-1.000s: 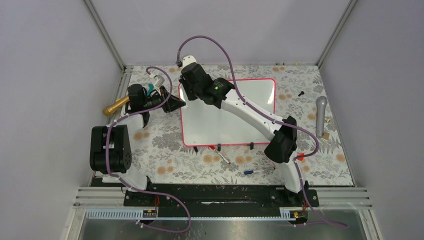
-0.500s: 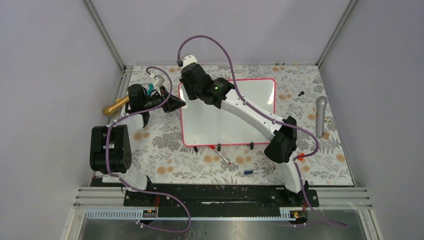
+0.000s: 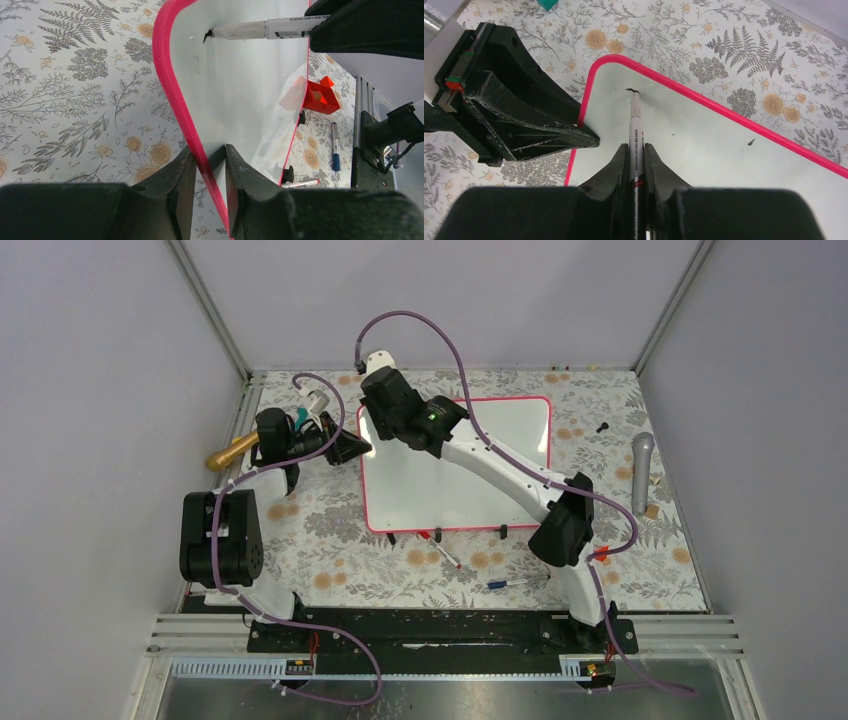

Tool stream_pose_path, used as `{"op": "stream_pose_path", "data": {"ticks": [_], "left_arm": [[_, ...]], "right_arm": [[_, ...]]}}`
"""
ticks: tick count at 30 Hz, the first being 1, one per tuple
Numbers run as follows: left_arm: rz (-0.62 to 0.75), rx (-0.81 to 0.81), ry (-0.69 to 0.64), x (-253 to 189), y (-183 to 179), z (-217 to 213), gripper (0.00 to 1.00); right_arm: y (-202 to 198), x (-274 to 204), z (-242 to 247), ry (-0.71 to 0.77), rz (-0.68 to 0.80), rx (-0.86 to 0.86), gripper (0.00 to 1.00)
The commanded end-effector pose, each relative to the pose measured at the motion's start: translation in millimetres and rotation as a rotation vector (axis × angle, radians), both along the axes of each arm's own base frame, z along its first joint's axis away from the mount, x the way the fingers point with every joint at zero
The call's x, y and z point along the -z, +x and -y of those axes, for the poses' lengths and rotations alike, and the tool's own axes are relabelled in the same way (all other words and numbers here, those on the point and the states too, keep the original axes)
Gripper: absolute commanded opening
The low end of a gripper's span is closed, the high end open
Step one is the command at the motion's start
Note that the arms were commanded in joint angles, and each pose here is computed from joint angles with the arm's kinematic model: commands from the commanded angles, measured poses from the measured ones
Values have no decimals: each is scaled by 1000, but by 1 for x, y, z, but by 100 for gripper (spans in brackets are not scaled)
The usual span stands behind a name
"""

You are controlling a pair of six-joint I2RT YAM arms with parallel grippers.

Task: Write a sentence on the whiteboard

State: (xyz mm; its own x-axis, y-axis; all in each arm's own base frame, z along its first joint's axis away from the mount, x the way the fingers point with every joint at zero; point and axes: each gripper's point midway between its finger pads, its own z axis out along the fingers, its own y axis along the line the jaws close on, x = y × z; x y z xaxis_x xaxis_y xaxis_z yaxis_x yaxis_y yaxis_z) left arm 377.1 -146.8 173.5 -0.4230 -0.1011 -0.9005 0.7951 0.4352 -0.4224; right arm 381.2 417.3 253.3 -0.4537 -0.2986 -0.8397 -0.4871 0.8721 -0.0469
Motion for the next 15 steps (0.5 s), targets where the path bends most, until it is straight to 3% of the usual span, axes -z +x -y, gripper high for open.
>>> {"op": "stream_pose_path", "data": {"ticks": [1,15], "left_arm": [[120,22,29,-13,0,5,14],[121,24,30,-13,0,5,14]], "right_arm": [[0,-15,14,-34,46,40,0],[-2,-16,37,-79,67,99,0]]}}
